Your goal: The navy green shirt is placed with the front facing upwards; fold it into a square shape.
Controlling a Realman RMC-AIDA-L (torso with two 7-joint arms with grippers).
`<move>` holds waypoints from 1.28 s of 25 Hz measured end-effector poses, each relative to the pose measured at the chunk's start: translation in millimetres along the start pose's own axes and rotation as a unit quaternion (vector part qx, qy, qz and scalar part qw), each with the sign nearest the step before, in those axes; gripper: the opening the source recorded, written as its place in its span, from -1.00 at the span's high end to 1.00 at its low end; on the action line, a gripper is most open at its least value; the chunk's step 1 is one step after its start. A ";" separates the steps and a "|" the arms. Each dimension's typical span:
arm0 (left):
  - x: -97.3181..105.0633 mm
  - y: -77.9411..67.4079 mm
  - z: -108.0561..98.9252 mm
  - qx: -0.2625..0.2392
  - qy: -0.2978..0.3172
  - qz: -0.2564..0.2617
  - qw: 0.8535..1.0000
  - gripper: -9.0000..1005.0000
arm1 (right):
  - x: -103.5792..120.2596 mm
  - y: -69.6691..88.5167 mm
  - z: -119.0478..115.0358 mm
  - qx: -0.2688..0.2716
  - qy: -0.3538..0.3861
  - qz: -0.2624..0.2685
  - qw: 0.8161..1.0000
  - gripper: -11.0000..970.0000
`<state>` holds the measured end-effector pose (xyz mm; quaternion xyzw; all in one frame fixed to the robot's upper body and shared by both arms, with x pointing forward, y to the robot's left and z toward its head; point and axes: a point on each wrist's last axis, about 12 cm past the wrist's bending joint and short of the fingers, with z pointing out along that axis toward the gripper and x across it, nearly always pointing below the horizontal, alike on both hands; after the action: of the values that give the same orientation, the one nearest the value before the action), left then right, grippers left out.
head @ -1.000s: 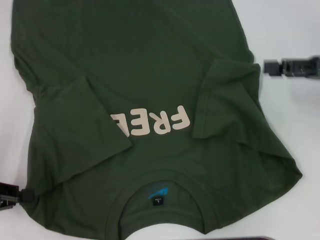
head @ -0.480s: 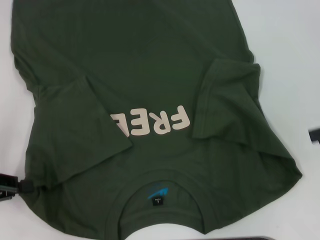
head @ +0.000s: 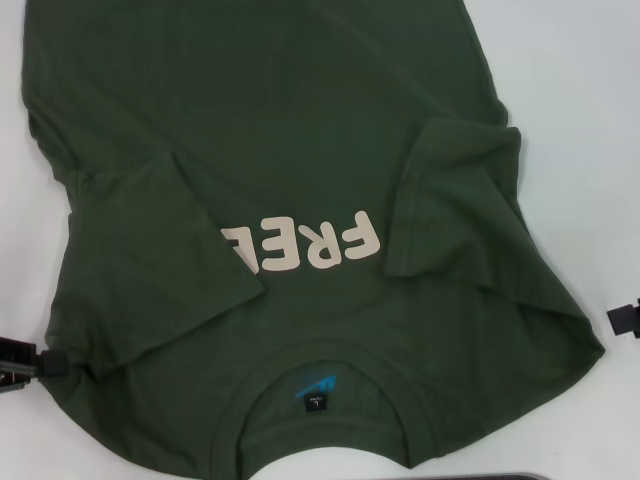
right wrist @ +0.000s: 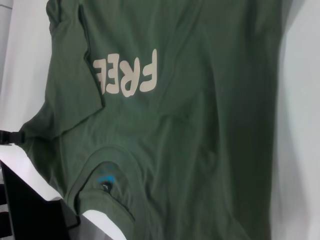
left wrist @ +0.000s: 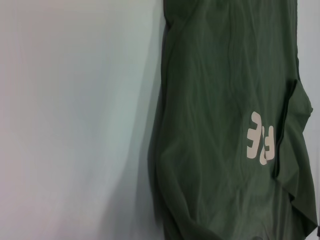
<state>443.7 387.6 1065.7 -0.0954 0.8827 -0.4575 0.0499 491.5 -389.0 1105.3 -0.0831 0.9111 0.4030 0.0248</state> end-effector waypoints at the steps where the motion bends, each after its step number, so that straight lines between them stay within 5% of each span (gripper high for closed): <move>1: 0.0 -0.1 0.1 0.000 0.000 0.000 1.000 0.88 | -0.1 -0.5 2.1 0.000 -0.001 0.000 1.000 -0.75; 32: -5.0 -5.1 0.6 0.005 0.005 -0.003 1.000 0.88 | -2.2 -4.5 40.6 0.011 0.018 0.009 1.000 -0.75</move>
<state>449.3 385.3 1069.6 -0.0955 0.8806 -0.4620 0.0449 493.5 -361.7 1074.9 -0.0822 0.9163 0.3919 0.0057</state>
